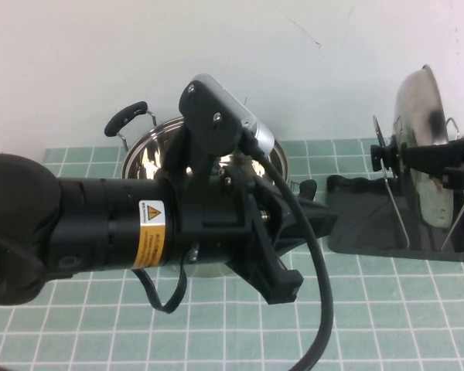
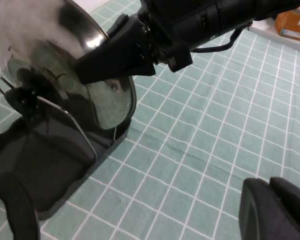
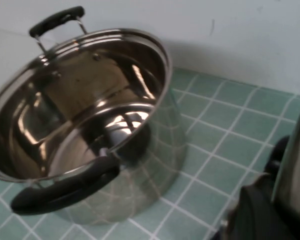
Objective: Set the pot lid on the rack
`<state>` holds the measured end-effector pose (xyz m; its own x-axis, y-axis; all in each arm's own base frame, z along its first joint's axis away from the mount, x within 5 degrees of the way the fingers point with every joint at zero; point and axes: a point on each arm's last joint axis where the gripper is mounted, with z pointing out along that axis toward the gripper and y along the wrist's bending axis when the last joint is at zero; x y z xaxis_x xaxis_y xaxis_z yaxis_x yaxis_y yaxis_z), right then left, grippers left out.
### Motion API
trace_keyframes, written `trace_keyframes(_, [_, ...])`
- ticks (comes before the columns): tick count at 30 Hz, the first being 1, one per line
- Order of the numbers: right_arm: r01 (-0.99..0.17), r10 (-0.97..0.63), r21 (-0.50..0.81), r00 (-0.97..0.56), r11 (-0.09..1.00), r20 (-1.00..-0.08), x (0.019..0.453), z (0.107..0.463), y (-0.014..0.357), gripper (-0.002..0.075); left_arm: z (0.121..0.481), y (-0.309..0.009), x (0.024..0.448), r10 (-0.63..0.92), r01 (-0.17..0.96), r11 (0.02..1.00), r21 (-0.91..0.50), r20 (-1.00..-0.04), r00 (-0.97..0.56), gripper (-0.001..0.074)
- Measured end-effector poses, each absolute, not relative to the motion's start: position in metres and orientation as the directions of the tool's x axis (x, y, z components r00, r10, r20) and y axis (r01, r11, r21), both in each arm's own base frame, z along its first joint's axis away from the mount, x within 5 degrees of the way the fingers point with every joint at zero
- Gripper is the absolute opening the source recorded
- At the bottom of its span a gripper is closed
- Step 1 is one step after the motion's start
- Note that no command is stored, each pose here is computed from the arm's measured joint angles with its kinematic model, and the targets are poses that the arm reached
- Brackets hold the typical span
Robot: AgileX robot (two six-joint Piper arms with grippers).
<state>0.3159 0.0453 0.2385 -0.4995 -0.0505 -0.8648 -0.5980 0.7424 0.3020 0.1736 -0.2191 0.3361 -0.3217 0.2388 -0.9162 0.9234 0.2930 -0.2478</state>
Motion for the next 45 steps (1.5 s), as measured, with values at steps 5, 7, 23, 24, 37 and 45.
trace_keyframes(5, [-0.584, -0.043, 0.303, -0.503, 0.753, -0.863, 0.318, 0.239, 0.044, 0.0293, 0.336, -0.219, 0.174, 0.237, 0.922, 0.299, -0.246, -0.917, -0.321, 0.0008])
trace_keyframes(7, [-0.583, -0.043, 0.305, -0.506, 0.753, -0.861, 0.318, 0.239, 0.044, 0.0409, 0.336, -0.219, 0.174, 0.237, 0.922, 0.299, -0.246, -0.917, -0.321, 0.0008])
trace_keyframes(23, [-0.563, -0.007, 0.201, -0.345, 0.801, -0.938, 0.292, 0.294, 0.003, 0.0568, 0.336, -0.216, 0.183, 0.232, 0.912, 0.376, -0.163, -0.936, -0.263, 0.0008])
trace_keyframes(24, [-0.583, -0.007, 0.193, -0.323, 0.789, -0.946, 0.287, 0.301, 0.004, 0.0550, 0.337, -0.215, 0.186, 0.233, 0.906, 0.402, -0.134, -0.942, -0.242, 0.0008])
trace_keyframes(37, [-0.820, -0.248, 0.174, -0.356, 0.545, -0.901, 0.206, 0.338, 0.044, 0.0013, 0.344, -0.170, 0.236, 0.422, 0.444, 0.821, 0.358, -0.905, -0.051, 0.0007])
trace_keyframes(45, [-0.715, -0.654, -0.134, -0.524, 0.686, -0.545, 0.165, 0.326, 0.032, 0.0005, 0.318, -0.133, 0.232, 0.499, 0.256, 0.867, 0.428, -0.736, -0.457, 0.0000])
